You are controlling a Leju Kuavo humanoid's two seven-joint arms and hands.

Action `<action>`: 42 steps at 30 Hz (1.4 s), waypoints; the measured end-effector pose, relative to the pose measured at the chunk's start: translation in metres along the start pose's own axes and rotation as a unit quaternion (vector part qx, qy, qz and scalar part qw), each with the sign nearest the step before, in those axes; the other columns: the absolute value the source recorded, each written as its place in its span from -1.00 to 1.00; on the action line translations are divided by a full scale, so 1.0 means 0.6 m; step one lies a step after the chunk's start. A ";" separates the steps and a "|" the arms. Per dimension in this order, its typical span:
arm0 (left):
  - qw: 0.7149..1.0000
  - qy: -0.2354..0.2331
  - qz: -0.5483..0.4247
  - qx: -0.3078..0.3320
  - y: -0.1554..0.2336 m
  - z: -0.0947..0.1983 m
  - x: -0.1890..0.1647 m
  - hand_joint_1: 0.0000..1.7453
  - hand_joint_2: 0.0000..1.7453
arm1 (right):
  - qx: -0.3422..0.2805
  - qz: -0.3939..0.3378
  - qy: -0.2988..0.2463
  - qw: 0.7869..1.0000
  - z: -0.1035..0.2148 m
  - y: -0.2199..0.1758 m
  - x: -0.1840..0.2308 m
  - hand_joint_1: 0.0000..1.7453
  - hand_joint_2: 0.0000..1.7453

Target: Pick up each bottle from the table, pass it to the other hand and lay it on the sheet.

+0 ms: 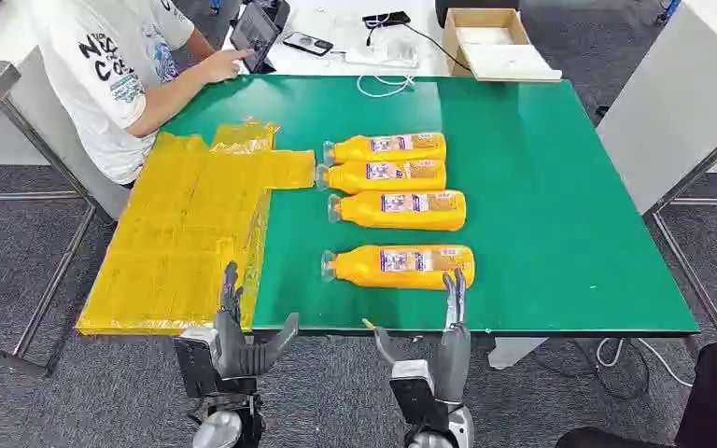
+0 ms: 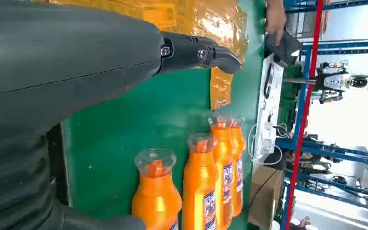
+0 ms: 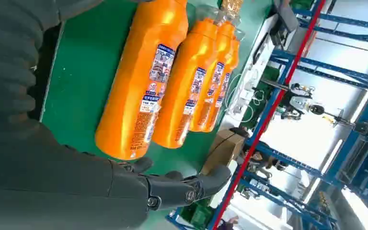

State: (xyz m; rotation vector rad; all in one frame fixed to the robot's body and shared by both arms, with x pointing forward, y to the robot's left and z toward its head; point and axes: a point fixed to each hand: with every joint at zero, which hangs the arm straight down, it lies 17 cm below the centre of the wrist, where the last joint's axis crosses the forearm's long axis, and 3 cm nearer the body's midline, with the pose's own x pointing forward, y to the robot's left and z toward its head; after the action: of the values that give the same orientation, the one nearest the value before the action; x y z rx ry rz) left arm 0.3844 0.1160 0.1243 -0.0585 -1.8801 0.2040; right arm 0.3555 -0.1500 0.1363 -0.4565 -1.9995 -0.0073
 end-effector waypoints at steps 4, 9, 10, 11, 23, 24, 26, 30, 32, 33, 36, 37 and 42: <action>1.000 0.000 0.000 0.000 0.000 0.000 0.000 -1.00 1.00 | 0.000 0.000 0.000 1.000 0.000 0.000 0.000 -1.00 1.00; 1.000 0.000 0.000 0.000 0.000 0.000 0.000 -1.00 1.00 | 0.000 0.000 0.000 1.000 0.000 0.000 0.000 -1.00 1.00; 1.000 0.000 0.000 0.000 0.000 0.000 0.000 -1.00 1.00 | 0.000 0.000 0.000 1.000 0.000 0.000 0.000 -1.00 1.00; 1.000 0.000 0.000 0.000 0.000 0.000 0.000 -1.00 1.00 | 0.000 0.000 0.000 1.000 0.000 0.000 0.000 -1.00 1.00; 1.000 0.000 0.000 0.000 -0.001 0.000 0.000 -1.00 1.00 | 0.000 0.001 0.000 1.000 0.000 -0.002 -0.002 -1.00 1.00; 1.000 0.000 0.000 0.000 0.000 0.000 0.000 -1.00 1.00 | 0.000 0.001 0.000 1.000 0.000 -0.002 -0.002 -1.00 1.00; 1.000 0.000 0.000 -0.001 -0.001 0.000 0.000 -1.00 1.00 | 0.001 0.002 0.000 1.000 0.000 -0.003 -0.003 -1.00 1.00; 1.000 0.000 -0.001 0.000 0.000 0.000 0.000 -1.00 1.00 | 0.001 0.002 0.000 1.000 0.001 -0.004 -0.004 -1.00 1.00; 1.000 0.000 -0.001 0.000 0.000 0.000 0.000 -1.00 1.00 | 0.005 0.007 -0.003 1.000 0.001 -0.003 -0.003 -1.00 1.00; 1.000 0.000 -0.002 0.001 0.000 0.000 0.000 -1.00 1.00 | 0.006 0.009 -0.005 1.000 0.001 -0.002 -0.003 -1.00 1.00; 1.000 0.000 -0.002 0.001 0.000 0.000 0.000 -1.00 1.00 | 0.011 0.015 -0.011 1.000 0.001 -0.004 -0.003 -1.00 1.00; 1.000 -0.001 -0.003 0.001 0.000 0.000 0.000 -1.00 1.00 | 0.013 0.017 -0.014 1.000 0.000 -0.004 -0.002 -1.00 1.00; 0.999 -0.023 -0.028 -0.003 -0.001 -0.007 0.012 -1.00 1.00 | 0.043 0.046 -0.039 0.997 -0.041 -0.006 0.013 -1.00 1.00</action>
State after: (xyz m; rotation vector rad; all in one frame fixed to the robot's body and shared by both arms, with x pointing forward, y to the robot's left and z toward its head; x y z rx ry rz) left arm 0.3864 0.1172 0.1325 -0.0053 -1.9254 0.1616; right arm 0.3723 -0.1555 0.1551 -0.4995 -2.0437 0.1547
